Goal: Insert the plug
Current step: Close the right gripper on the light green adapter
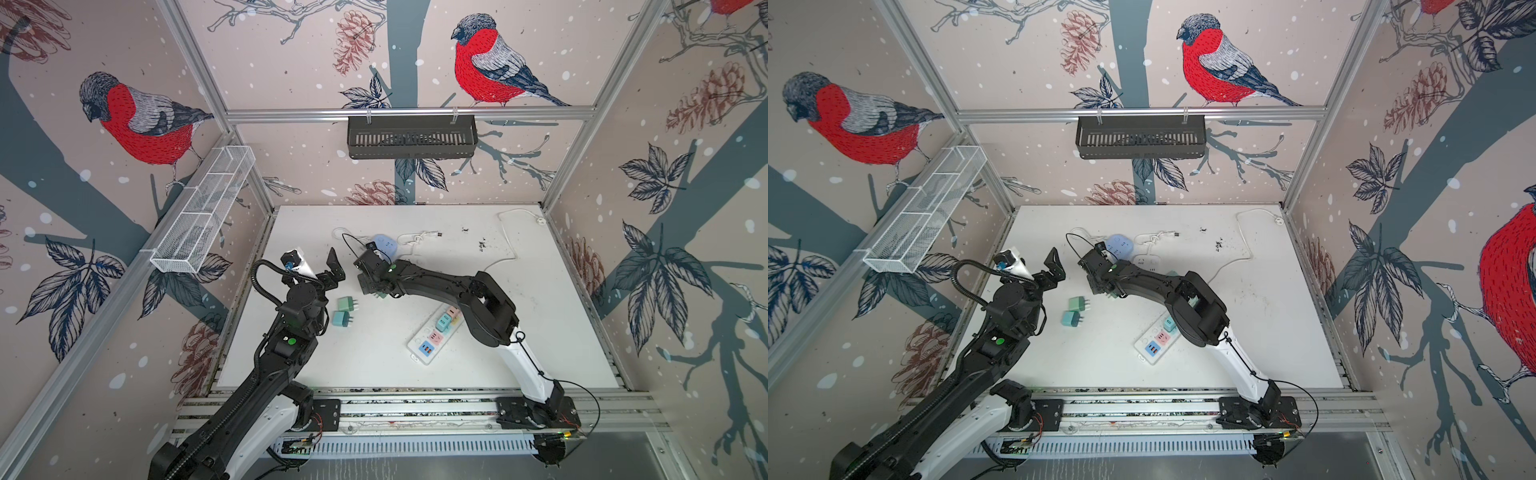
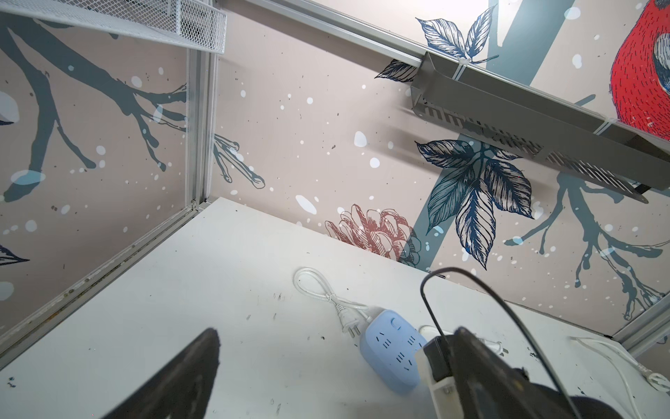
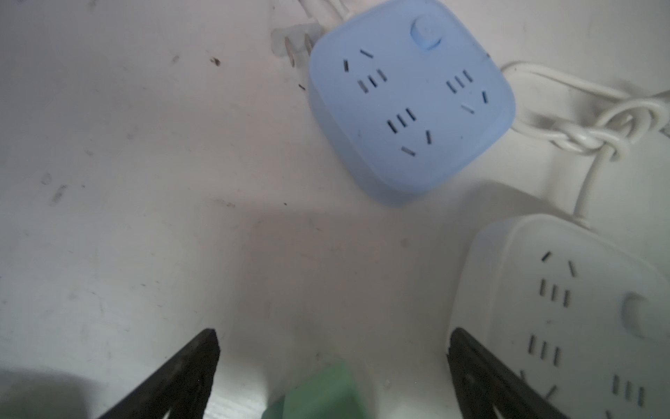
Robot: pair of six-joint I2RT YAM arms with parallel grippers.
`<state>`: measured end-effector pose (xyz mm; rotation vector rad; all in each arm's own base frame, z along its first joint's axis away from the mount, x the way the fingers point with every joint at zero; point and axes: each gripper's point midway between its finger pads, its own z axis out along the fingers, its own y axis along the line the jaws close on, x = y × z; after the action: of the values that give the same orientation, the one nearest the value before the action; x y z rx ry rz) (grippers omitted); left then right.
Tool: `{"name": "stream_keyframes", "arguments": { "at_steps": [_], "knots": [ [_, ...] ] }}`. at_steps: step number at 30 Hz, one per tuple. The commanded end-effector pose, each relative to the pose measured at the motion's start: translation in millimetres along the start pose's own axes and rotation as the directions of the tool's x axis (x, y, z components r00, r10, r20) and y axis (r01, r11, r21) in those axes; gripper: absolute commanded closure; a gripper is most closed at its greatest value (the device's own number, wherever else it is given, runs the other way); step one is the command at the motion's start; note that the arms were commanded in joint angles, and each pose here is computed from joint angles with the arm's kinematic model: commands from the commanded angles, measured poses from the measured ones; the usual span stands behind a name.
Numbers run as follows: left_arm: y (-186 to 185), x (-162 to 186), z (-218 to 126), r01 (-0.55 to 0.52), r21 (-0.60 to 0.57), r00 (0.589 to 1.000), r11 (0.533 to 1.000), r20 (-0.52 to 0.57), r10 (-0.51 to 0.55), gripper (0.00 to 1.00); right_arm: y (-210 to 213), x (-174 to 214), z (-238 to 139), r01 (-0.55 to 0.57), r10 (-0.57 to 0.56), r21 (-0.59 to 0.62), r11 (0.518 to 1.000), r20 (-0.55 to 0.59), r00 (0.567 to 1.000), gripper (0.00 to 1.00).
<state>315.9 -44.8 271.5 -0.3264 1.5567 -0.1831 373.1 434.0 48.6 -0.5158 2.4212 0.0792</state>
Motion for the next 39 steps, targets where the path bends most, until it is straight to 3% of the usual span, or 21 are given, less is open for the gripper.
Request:
{"name": "stream_keyframes", "arguments": {
  "at_steps": [1, 19, 27, 34, 39],
  "knots": [
    [4, -1, 0, 0.007, -0.017, 1.000, 1.000, 0.007, -0.007, 0.02, -10, 8, -2, 0.011, -0.011, 0.048, 0.999, -0.015, 1.000, 0.00],
    [2, -2, -1, 0.008, -0.007, 1.000, 1.000, 0.007, -0.008, 0.02, -23, 46, -31, -0.012, 0.013, 0.011, 1.000, -0.069, 0.998, 0.06],
    [1, -2, -3, 0.008, 0.007, 1.000, 1.000, 0.014, -0.008, 0.02, -13, 53, -22, -0.044, 0.036, -0.069, 0.997, -0.105, 0.994, 0.32],
    [1, -2, -3, 0.006, 0.008, 1.000, 1.000, 0.014, -0.006, 0.02, -12, 58, -8, -0.043, 0.034, -0.068, 0.997, -0.129, 0.991, 0.33],
    [1, -2, -3, 0.005, 0.008, 1.000, 1.000, 0.014, -0.006, 0.02, -15, 60, -3, -0.035, 0.027, -0.058, 0.998, -0.137, 0.990, 0.44]
  ]
}}
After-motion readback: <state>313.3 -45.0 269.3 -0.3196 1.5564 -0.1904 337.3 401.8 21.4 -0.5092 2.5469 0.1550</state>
